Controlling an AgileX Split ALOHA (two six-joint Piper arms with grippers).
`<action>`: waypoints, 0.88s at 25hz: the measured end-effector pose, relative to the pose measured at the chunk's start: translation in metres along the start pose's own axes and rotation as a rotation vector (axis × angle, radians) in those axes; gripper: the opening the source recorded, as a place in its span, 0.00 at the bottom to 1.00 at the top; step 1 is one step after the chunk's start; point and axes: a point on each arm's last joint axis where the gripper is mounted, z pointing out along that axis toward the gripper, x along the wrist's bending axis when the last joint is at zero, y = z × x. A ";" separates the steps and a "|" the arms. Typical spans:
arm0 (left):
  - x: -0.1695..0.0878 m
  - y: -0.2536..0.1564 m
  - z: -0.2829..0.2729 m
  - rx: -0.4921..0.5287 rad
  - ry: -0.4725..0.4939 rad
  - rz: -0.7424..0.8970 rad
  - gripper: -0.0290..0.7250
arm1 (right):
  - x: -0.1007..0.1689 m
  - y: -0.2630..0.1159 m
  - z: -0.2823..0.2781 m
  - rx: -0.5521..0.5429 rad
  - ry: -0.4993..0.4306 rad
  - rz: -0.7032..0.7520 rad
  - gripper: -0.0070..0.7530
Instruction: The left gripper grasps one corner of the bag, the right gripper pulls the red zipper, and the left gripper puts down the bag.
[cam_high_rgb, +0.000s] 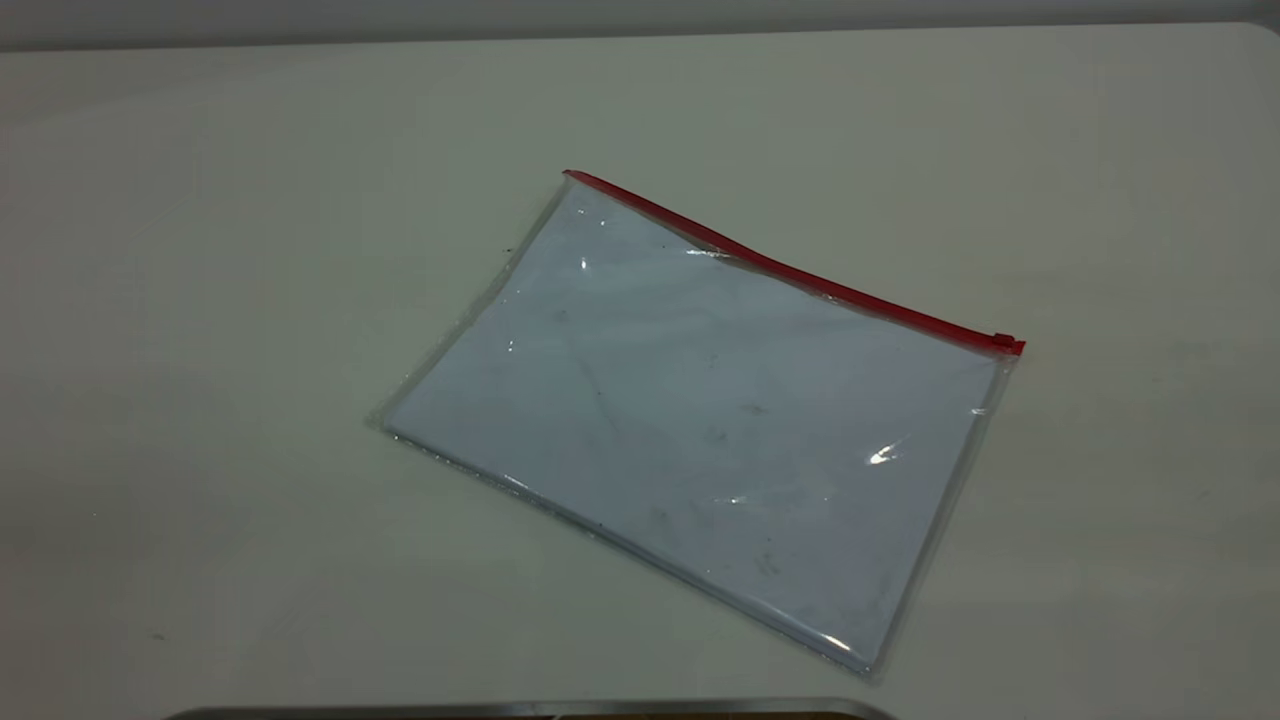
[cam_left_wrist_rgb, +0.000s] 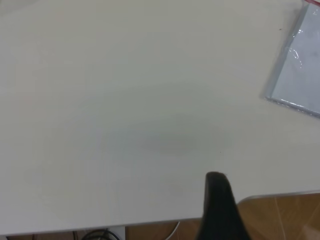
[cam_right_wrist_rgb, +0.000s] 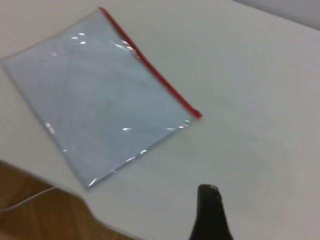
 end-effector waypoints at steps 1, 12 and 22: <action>0.000 0.000 0.000 0.000 0.000 0.000 0.78 | -0.002 0.000 0.000 0.002 -0.021 0.018 0.77; 0.000 0.000 0.000 0.001 0.000 0.000 0.78 | -0.016 -0.003 -0.001 0.016 -0.178 0.155 0.77; 0.000 0.000 0.000 0.001 0.000 0.000 0.78 | -0.016 -0.003 0.000 0.017 -0.179 0.158 0.77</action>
